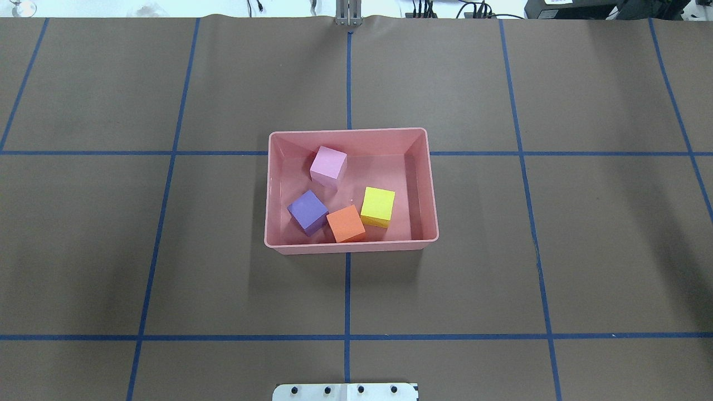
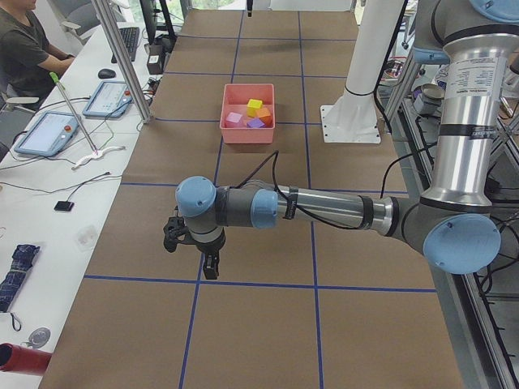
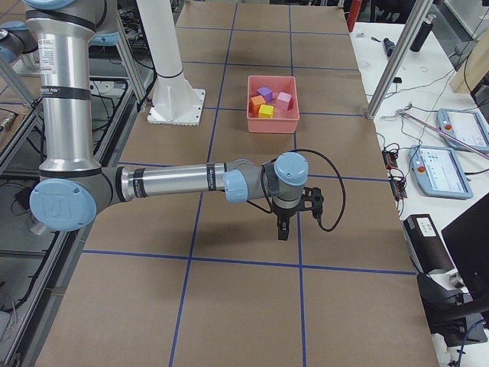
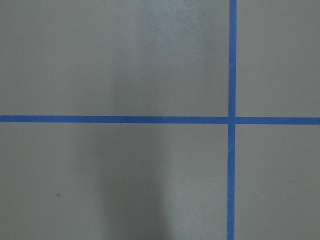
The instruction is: Place blocks into pink bin with both arms
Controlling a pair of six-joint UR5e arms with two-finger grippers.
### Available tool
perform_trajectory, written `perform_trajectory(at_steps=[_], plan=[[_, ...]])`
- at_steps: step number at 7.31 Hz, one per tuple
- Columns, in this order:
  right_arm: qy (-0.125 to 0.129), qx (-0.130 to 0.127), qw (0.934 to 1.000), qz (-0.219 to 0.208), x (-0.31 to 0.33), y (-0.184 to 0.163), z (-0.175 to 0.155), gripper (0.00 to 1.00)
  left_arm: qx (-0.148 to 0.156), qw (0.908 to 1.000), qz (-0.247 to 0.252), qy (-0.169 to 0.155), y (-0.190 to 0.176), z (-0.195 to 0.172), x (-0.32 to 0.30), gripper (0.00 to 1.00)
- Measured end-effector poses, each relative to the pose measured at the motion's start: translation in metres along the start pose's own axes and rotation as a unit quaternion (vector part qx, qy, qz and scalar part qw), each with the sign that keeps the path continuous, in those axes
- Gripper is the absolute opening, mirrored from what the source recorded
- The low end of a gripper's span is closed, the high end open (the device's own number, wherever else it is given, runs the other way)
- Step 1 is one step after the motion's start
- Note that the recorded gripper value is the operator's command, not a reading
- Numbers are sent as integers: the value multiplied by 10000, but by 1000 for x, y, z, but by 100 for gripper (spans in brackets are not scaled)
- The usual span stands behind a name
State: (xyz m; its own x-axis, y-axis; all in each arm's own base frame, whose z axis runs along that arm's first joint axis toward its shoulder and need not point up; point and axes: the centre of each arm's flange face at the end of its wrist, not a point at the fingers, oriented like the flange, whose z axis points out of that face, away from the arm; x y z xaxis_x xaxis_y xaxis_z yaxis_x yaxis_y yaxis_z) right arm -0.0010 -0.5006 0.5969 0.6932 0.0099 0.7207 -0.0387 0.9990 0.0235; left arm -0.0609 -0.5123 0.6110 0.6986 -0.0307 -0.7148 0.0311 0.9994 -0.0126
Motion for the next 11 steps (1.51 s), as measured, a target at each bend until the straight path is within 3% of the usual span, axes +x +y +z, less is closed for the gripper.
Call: perform_trajectory(at_steps=[4,6,11], plan=[[-116,34,9998,176,16,8,-7,100,310,9994,11,-176,21,-26,4,100],[-150,34,9996,255,23,11,-8,100,220,9995,-113,-182,29,-20,-4,100],[-137,30,9995,287,26,13,-7,100,38,9993,-289,218,33,-6,-11,100]])
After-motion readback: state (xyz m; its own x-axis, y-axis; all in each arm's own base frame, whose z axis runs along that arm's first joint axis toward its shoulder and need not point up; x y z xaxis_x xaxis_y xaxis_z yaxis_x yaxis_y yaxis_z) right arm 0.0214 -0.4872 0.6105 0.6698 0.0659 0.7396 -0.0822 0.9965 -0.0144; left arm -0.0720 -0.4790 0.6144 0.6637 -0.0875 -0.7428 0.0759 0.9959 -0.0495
